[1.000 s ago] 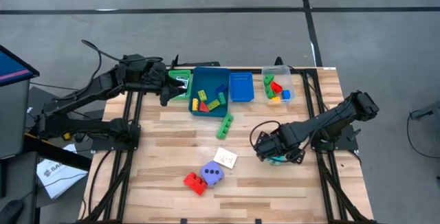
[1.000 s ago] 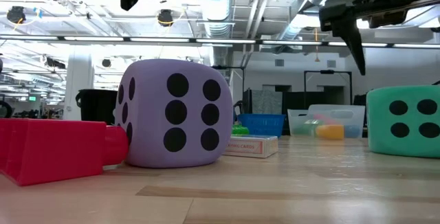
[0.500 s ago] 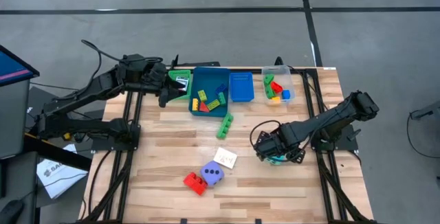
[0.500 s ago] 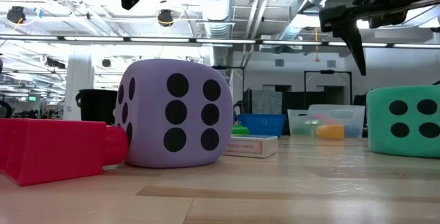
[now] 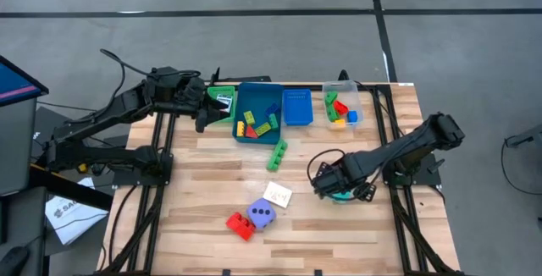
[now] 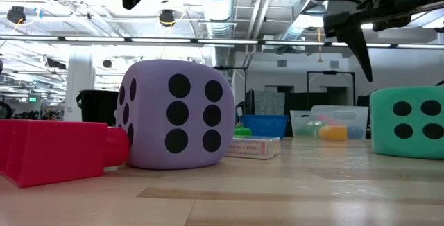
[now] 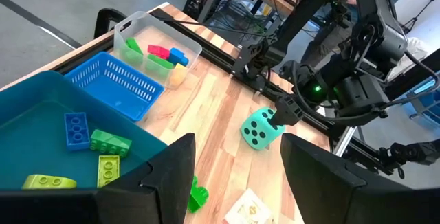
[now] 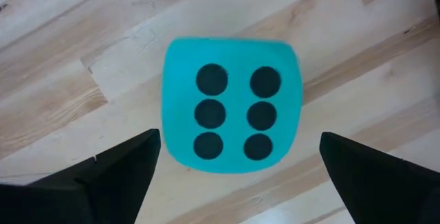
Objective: Pick & Place Toys
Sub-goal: Put the blue dice into the blue bin
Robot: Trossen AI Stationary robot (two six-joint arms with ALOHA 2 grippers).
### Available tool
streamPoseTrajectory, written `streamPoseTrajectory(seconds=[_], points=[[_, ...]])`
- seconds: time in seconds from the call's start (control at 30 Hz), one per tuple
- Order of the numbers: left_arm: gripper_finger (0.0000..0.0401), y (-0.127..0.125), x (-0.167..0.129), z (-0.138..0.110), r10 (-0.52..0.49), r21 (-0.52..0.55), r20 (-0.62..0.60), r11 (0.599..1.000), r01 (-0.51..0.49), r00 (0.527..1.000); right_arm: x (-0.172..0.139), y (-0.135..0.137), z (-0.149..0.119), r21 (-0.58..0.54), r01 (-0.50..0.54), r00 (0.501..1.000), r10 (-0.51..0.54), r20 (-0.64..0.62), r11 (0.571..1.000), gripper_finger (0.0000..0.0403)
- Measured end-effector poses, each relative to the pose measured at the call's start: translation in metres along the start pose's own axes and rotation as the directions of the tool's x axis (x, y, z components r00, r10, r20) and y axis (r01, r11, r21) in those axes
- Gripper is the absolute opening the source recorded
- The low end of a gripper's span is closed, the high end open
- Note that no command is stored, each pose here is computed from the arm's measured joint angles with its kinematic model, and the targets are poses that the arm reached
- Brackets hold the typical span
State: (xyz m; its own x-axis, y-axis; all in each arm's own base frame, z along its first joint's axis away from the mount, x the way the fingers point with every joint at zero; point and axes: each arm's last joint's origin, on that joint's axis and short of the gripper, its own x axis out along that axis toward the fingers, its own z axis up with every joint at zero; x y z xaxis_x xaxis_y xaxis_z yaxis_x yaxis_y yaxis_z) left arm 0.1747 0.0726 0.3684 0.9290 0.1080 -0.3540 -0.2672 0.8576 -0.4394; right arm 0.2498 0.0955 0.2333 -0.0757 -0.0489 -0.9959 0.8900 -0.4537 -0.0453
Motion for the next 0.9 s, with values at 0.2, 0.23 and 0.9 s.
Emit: streamPoseTrajectory(seconds=[0.2, 0.23, 0.9], points=[[0.0208, 0.0, 0.0, 0.0, 0.001, 0.0, 0.001, 1.0, -0.001, 1.0, -0.0006, 0.001, 0.0021, 0.008, 0.005, 1.0, -0.005, 0.0, 1.0, 0.0395], [0.0208, 0.0, 0.0001, 0.0, 0.001, 0.0, 0.0, 1.0, -0.001, 1.0, -0.0005, 0.0015, 0.0024, 0.009, 0.005, 1.0, -0.005, 0.0, 1.0, 0.0395], [0.0208, 0.0001, 0.0, 0.0001, 0.002, 0.0, 0.001, 1.0, -0.002, 1.0, -0.0005, 0.0038, 0.0052, -0.005, 0.004, 1.0, -0.004, 0.008, 1.0, 0.0395]])
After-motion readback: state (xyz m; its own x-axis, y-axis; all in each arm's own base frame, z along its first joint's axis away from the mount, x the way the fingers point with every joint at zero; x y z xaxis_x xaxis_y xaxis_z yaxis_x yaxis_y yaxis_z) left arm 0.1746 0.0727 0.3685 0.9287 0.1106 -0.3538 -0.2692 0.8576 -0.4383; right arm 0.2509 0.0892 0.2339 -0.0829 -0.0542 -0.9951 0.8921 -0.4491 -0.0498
